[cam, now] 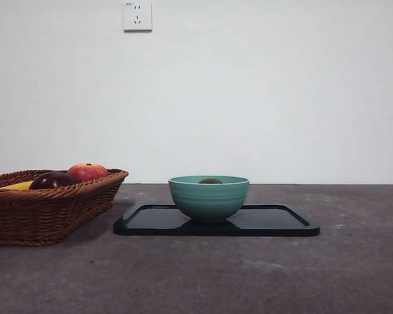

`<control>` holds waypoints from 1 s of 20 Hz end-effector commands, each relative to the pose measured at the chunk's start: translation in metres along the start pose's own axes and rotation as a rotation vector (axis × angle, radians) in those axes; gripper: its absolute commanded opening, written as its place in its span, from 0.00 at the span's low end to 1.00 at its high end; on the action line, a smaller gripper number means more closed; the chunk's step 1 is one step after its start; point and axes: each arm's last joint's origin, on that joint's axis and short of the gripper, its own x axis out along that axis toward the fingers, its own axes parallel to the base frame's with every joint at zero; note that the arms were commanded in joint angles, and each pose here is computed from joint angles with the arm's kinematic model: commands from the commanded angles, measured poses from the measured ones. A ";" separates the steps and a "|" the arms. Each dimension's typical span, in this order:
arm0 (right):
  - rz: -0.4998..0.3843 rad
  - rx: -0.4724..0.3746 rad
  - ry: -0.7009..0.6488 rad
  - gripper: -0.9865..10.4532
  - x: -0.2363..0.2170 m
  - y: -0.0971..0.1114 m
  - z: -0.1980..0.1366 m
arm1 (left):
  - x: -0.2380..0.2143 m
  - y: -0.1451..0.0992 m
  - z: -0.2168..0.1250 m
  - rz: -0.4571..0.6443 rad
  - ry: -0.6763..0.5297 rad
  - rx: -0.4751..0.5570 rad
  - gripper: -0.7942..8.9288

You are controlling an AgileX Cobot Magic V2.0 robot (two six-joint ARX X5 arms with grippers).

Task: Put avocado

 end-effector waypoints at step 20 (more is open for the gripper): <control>0.008 -0.007 -0.010 0.10 0.000 0.001 0.002 | 0.074 0.011 -0.151 0.181 -0.060 -0.188 0.11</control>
